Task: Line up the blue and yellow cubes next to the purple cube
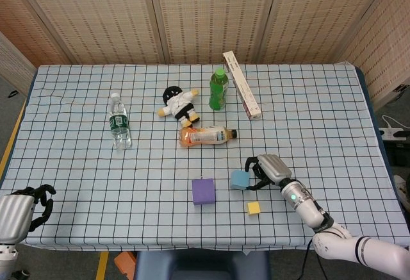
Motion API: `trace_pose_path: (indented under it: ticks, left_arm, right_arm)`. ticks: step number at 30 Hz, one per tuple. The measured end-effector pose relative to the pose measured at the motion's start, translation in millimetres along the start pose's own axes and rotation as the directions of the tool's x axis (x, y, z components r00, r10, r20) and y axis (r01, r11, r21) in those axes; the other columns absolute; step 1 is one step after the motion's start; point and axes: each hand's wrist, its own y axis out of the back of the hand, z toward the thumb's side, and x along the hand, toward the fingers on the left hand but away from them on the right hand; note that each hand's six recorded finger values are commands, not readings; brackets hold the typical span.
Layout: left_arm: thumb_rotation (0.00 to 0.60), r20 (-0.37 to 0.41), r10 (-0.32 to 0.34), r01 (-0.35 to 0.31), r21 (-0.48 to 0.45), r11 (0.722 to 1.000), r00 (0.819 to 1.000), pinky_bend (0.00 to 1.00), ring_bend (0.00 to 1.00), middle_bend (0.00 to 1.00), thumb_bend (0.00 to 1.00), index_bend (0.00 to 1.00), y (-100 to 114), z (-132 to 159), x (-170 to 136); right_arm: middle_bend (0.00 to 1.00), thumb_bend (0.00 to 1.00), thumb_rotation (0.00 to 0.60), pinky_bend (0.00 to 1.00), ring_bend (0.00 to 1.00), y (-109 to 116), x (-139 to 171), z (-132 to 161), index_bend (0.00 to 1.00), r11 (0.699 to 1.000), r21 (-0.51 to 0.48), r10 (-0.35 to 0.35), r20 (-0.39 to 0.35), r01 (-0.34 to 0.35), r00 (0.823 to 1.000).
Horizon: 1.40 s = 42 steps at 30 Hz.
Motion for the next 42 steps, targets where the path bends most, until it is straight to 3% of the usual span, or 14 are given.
trace_pose_path:
  ticks: [9,42]
  left_arm:
    - [0.6,-0.029,-0.006,0.006,0.004,1.0,1.0,0.65,0.56,0.62,0.49,0.46,-2,-4,0]
    - [0.6,-0.038,0.007,-0.008,-0.005,1.0,0.999,0.65,0.56,0.62,0.49,0.46,1,-7,0]
  right_arm:
    - [0.85,0.01,0.6,1.0,0.73,-8,-8,11,0.6,0.998,-0.015,0.059,-0.036,-0.06,0.998]
    - [0.85,0.02,0.6,1.0,0.73,-27,-26,31,0.6,0.988,-0.03,0.147,-0.097,-0.151,0.984]
